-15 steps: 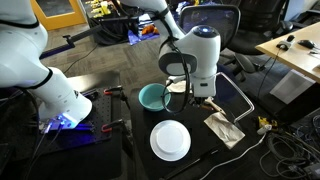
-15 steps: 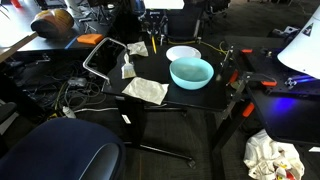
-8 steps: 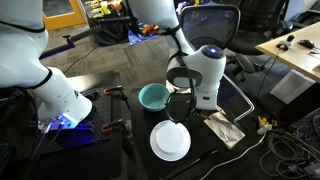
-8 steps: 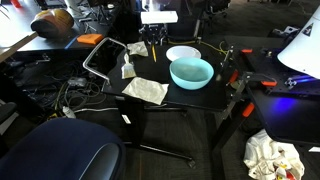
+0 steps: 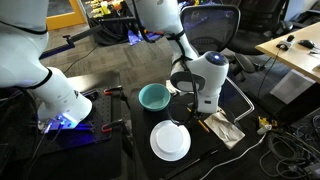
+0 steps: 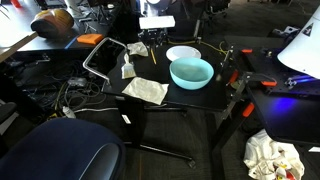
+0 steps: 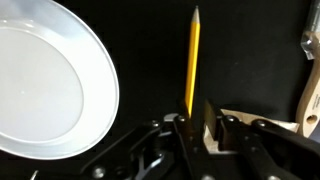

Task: Take the pencil out of the bowl and put it on the table

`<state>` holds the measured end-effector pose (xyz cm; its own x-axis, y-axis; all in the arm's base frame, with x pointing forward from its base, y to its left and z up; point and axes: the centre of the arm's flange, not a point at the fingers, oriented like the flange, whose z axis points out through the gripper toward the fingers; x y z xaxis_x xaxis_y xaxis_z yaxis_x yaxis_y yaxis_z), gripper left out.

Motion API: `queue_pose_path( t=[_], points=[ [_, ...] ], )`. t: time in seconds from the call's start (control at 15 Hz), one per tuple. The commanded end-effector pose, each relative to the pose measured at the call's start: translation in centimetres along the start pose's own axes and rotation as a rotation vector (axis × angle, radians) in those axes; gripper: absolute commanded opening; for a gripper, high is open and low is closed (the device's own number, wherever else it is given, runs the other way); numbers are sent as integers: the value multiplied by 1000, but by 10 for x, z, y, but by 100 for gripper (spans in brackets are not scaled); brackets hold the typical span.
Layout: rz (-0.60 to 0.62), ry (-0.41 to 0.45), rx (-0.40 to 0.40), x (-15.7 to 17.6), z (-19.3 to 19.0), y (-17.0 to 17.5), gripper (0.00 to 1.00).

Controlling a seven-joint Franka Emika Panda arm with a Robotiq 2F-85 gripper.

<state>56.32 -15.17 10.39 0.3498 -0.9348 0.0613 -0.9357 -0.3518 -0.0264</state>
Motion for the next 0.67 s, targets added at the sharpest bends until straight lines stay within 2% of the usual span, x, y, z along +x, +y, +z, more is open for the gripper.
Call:
queue_pose_path(
  t=[0.0,0.4,0.6],
  points=[
    [1,-22,9,1,-5,-1,56],
    [-25,-27,56,-15,-22,5,100],
    [-31,-31,79,-21,-32,9,100]
  ],
)
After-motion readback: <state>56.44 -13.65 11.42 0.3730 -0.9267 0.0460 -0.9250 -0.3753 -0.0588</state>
